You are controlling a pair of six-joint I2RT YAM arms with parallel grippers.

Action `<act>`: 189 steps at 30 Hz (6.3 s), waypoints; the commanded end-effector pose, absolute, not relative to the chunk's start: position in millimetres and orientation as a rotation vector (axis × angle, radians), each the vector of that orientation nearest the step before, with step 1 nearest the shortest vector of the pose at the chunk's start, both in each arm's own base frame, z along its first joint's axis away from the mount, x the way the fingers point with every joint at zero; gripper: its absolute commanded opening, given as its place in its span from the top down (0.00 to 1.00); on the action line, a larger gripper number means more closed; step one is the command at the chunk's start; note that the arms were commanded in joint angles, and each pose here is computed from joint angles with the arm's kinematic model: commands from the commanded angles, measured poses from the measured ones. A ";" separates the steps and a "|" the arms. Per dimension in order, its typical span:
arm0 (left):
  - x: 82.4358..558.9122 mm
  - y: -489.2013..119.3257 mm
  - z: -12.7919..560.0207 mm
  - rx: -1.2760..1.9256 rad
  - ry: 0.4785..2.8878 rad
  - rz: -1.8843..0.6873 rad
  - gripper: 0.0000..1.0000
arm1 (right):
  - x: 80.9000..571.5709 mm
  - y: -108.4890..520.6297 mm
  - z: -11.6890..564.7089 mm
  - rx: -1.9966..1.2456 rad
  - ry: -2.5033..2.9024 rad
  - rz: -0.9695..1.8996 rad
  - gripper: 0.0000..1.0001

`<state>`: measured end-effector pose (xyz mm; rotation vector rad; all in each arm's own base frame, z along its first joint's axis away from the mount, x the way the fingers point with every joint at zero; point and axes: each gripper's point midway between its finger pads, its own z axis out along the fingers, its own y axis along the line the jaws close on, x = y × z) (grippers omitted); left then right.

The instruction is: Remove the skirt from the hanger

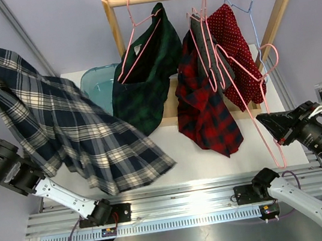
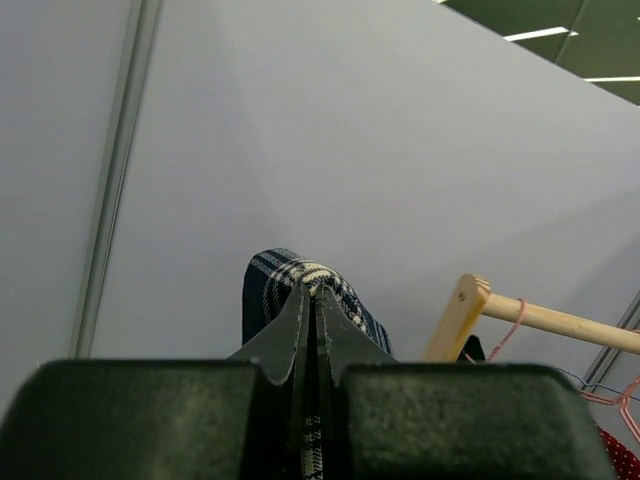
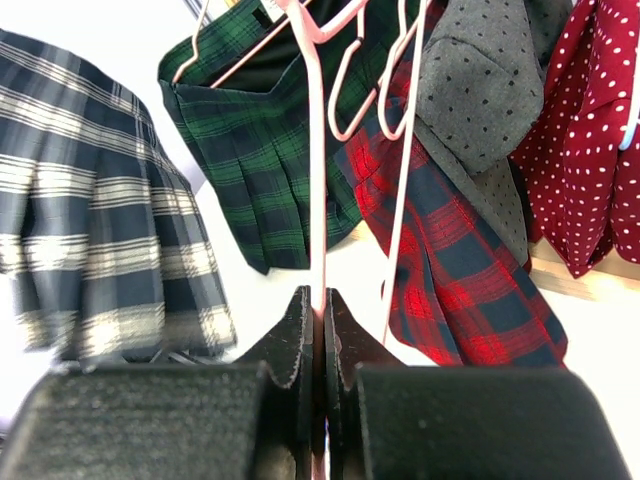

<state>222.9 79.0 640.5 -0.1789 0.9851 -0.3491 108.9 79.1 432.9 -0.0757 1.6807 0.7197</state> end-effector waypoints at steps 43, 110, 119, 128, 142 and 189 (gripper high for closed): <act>127.8 -118.1 666.3 0.636 0.825 -0.456 1.00 | 115.8 109.5 453.1 -0.176 1.555 0.846 1.00; 386.5 -22.7 708.5 -0.156 0.945 0.328 1.00 | 107.5 78.2 369.1 -0.150 1.772 0.651 1.00; 522.4 -64.1 628.2 0.051 1.056 0.010 1.00 | 125.3 87.2 357.5 -0.158 1.800 0.624 1.00; 624.2 -130.1 508.8 0.190 1.189 -0.243 0.89 | 145.2 101.5 347.8 -0.147 1.809 0.635 1.00; 547.2 -74.3 549.4 0.012 1.202 -0.095 0.01 | 145.9 96.0 378.1 -0.136 1.733 0.626 1.00; 255.1 -108.9 406.2 0.093 1.430 -0.342 0.01 | 241.4 64.6 484.6 0.198 1.674 0.236 1.00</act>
